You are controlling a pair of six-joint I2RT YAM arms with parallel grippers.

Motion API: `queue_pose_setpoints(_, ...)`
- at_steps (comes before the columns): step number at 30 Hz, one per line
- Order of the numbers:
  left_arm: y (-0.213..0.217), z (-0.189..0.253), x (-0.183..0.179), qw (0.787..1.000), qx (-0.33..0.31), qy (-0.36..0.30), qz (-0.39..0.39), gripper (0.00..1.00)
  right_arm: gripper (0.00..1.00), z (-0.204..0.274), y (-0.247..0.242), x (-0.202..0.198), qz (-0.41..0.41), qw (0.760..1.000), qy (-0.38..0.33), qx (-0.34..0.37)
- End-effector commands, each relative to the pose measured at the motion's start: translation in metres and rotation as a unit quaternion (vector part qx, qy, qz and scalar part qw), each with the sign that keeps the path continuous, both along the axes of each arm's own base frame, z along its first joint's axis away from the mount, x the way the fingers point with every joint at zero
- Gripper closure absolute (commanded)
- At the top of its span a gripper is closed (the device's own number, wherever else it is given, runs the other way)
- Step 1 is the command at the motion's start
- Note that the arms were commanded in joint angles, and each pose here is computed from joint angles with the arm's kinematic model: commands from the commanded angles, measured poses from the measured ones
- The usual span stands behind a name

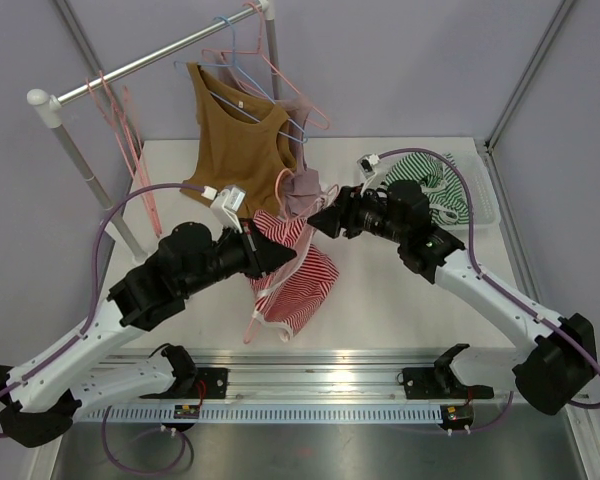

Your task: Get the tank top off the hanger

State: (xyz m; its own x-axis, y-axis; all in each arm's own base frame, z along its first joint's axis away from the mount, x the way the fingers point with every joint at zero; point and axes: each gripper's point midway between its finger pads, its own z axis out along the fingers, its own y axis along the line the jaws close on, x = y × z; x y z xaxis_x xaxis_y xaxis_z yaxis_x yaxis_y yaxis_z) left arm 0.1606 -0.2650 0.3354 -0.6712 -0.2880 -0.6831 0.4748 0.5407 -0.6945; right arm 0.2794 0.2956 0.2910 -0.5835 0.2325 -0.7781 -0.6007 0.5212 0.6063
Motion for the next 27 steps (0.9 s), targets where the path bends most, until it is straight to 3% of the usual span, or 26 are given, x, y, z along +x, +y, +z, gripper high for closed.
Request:
queue_pose_setpoints(1,-0.003,0.034,-0.005,0.998,-0.048,-0.043,-0.015,1.0,0.44,0.01,-0.001,0.024,-0.047,0.998,-0.04,-0.022)
queue_pose_setpoints(4,0.001,0.029,-0.003,0.999,-0.033,-0.041,-0.006,1.0,0.67,0.01,-0.005,0.031,-0.065,0.996,-0.046,-0.032)
queue_pose_setpoints(8,0.019,0.017,0.007,0.998,0.009,-0.044,0.04,1.0,0.85,0.013,-0.011,0.031,-0.077,0.995,-0.057,-0.038)
queue_pose_setpoints(10,0.026,0.015,0.009,0.997,0.024,-0.05,0.053,1.0,1.0,0.012,-0.016,0.033,-0.088,0.993,-0.062,-0.045)
queue_pose_setpoints(15,0.022,0.014,-0.005,0.997,0.043,-0.068,-0.003,1.0,1.0,-0.003,-0.048,0.053,-0.179,0.977,-0.051,-0.104)
queue_pose_setpoints(18,0.019,0.018,-0.02,0.995,0.036,-0.076,-0.045,1.0,1.0,-0.009,-0.089,0.084,-0.275,0.947,-0.041,-0.158)
queue_pose_setpoints(23,0.015,0.032,-0.038,0.992,0.007,-0.093,-0.09,1.0,1.0,-0.035,-0.111,0.115,-0.289,0.939,0.004,-0.184)
queue_pose_setpoints(27,0.017,0.039,-0.036,0.991,0.009,-0.102,-0.085,1.0,1.0,-0.047,-0.091,0.112,-0.234,0.958,0.026,-0.167)
